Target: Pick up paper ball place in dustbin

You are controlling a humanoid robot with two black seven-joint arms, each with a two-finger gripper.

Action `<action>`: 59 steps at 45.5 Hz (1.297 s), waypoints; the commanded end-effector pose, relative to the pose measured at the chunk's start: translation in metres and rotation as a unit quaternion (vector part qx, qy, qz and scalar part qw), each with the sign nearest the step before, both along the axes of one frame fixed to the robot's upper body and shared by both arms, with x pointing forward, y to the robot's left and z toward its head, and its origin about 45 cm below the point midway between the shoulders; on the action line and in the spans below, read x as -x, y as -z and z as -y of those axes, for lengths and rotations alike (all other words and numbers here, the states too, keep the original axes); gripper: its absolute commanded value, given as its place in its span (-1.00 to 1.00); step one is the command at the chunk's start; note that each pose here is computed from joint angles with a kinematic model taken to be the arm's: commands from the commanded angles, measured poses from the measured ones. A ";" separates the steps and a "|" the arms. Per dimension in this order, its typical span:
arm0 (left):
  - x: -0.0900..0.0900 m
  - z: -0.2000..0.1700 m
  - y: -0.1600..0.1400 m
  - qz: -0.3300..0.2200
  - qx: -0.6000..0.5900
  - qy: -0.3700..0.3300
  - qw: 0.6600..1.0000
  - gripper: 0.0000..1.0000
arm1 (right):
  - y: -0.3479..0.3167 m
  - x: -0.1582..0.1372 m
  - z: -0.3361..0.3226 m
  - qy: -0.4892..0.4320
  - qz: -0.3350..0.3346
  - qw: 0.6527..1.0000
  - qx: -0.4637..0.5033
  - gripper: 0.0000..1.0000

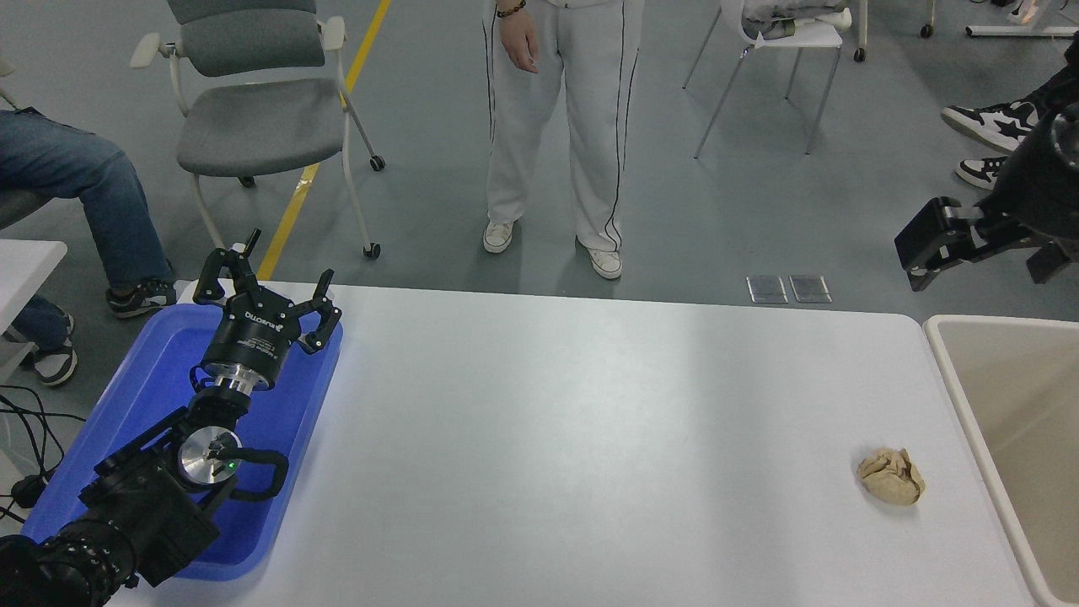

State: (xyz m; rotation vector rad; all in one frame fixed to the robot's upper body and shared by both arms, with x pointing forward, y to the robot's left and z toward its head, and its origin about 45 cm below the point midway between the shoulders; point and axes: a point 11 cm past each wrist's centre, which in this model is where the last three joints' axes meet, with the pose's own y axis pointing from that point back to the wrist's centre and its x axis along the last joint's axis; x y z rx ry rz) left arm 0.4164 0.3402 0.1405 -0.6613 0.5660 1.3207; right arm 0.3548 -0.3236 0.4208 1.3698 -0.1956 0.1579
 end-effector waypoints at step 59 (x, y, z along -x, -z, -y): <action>0.000 0.000 0.000 0.000 0.000 0.000 1.000 1.00 | 0.152 0.023 0.094 0.097 0.000 0.994 -0.044 1.00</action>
